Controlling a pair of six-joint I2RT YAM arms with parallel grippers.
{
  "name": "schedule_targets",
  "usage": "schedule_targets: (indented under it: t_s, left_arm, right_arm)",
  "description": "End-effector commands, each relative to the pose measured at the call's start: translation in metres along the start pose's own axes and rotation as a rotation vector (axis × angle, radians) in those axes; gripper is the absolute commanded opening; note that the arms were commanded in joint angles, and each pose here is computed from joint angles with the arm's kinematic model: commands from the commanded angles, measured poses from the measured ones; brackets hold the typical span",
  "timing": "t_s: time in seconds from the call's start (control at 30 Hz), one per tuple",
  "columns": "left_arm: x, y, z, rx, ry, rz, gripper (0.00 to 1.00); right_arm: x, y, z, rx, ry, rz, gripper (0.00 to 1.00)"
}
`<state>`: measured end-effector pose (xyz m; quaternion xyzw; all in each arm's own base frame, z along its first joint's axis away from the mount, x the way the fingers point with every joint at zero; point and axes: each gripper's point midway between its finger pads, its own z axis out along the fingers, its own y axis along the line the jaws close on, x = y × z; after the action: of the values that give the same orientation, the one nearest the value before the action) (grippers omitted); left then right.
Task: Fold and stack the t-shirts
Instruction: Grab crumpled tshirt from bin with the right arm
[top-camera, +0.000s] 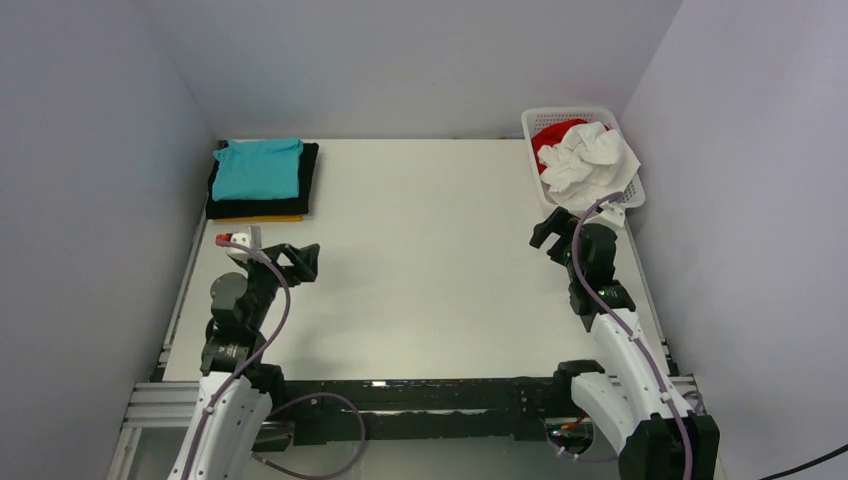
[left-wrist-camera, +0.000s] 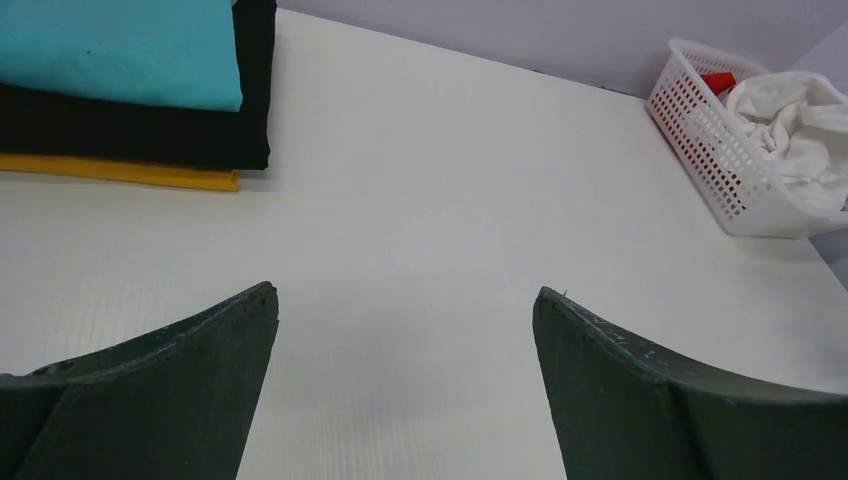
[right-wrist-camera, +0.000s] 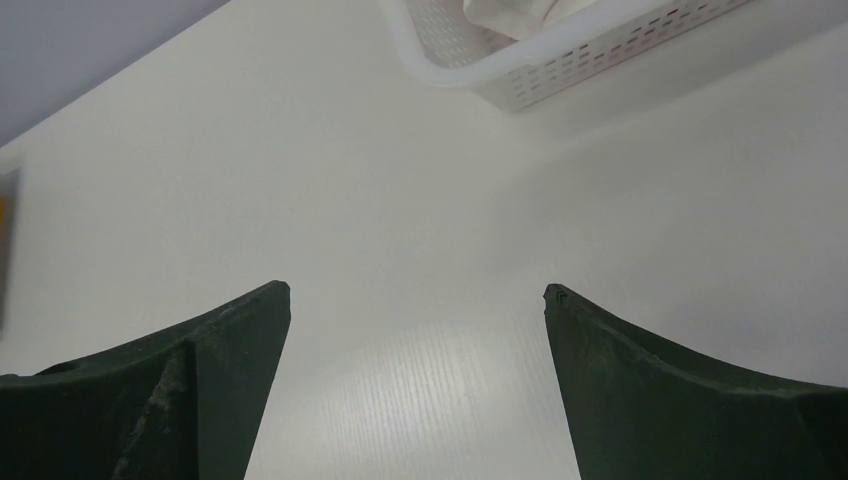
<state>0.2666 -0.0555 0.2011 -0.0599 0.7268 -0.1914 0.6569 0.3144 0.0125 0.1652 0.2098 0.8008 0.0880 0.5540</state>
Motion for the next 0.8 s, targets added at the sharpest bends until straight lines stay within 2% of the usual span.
schedule_targets:
  t_s: [0.0,0.17,0.3,0.47,0.5,0.6,0.77]
  left_arm:
    - [-0.017,-0.010,-0.002,0.038,-0.055,-0.001,0.99]
    - [-0.030,-0.010,-0.003,0.022,-0.106,-0.040,0.99]
    - [-0.030,-0.009,0.002,0.025,-0.129,-0.067,0.99]
    - [-0.013,-0.007,0.013,0.032,-0.071,-0.091,0.99]
    - [-0.011,-0.005,0.014,0.018,-0.055,-0.085,1.00]
    - [-0.011,0.001,0.015,-0.017,-0.039,-0.077,0.99]
    - [-0.010,0.006,0.015,-0.037,-0.057,-0.077,0.99]
  right_arm:
    - [-0.017,0.012,0.001,-0.052,-0.057,-0.007,1.00]
    - [-0.035,0.025,0.013,-0.064,-0.082,0.035,1.00]
    - [-0.052,0.037,0.042,-0.015,-0.012,0.039,1.00]
    - [-0.075,0.024,0.095,0.189,0.138,-0.009,1.00]
    - [-0.092,0.027,0.107,0.207,0.130,-0.026,1.00]
    - [-0.108,0.023,0.142,0.249,0.140,-0.063,1.00]
    - [-0.133,-0.025,0.184,0.453,0.141,-0.134,1.00]
